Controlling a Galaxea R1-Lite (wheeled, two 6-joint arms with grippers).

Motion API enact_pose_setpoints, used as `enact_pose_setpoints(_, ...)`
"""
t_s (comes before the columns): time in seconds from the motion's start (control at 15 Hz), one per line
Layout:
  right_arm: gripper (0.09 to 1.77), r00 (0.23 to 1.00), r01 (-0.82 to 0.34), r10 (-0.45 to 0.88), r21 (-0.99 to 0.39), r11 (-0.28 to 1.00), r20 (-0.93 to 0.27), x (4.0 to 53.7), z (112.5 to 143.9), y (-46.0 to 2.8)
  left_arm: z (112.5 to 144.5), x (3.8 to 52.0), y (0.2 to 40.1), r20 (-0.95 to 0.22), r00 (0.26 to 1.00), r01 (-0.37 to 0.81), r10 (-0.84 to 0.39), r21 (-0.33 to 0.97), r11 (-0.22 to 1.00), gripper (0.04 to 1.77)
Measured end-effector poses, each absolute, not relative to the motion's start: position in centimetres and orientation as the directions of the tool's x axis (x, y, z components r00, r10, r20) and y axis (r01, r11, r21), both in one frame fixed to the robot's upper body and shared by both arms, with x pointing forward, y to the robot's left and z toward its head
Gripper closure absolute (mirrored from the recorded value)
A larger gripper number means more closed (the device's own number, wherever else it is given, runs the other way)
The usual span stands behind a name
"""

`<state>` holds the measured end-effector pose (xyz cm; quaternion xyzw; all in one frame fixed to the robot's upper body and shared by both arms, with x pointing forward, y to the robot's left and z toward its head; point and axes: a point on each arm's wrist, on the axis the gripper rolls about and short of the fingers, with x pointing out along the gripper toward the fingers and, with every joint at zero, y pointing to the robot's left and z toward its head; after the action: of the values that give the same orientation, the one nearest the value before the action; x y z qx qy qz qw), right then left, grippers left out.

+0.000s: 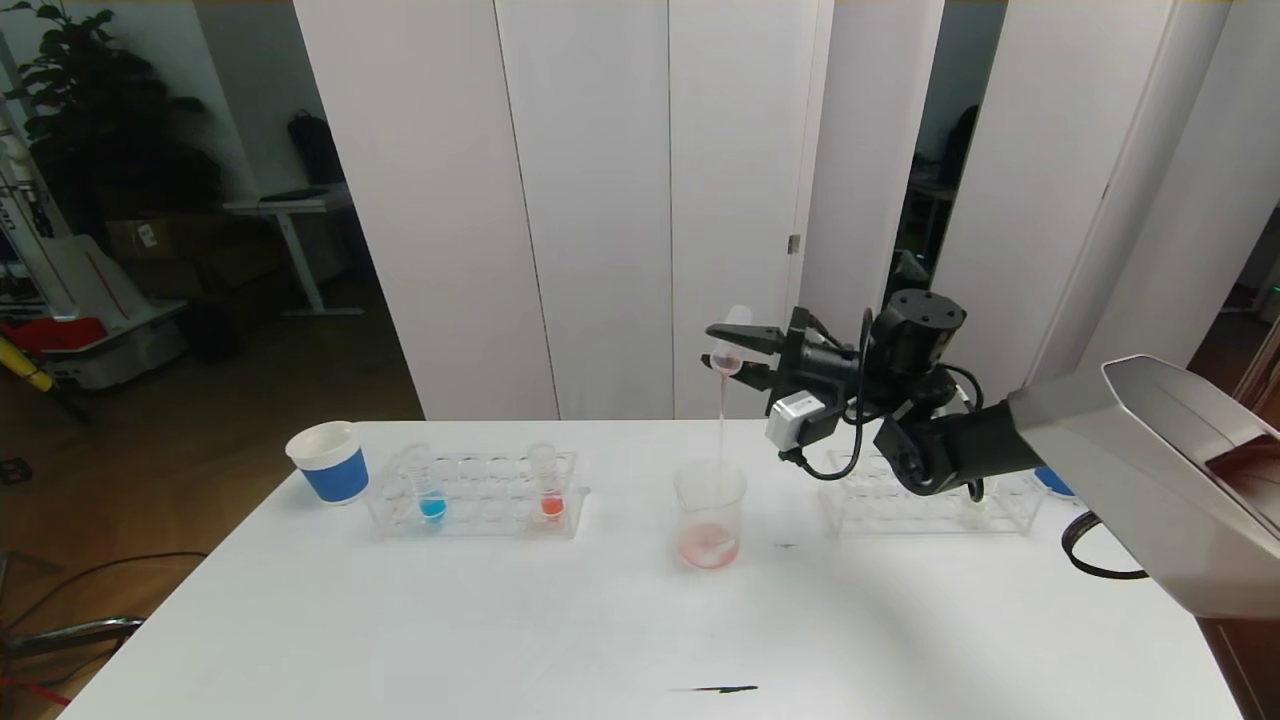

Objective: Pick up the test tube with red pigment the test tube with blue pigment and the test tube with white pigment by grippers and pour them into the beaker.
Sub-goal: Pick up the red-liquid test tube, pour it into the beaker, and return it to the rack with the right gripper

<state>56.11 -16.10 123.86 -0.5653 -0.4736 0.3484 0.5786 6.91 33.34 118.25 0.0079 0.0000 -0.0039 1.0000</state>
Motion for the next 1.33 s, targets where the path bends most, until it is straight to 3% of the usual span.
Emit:
enact_pose_setpoints(0.4,1.28,0.261,0.260,0.949,-0.960,0.106,0.175,56.6,125.0,-16.0,118.2,6.9,33.3,0.000,1.000,0.008,-0.008,0.015,1.000,0.06)
enact_pose_setpoints(0.93,1.28,0.221,0.343,0.957,-0.934,0.104,0.187,56.9,125.9,-16.0,118.2,6.9,33.3,0.000,1.000,0.007,-0.007,0.015,1.000,0.06)
enact_pose_setpoints(1.33,1.28,0.259,0.327,0.945,-0.939,0.108,0.199,57.0,125.9,-16.0,118.2,6.9,33.3,0.000,1.000,0.008,-0.008,0.015,1.000,0.06)
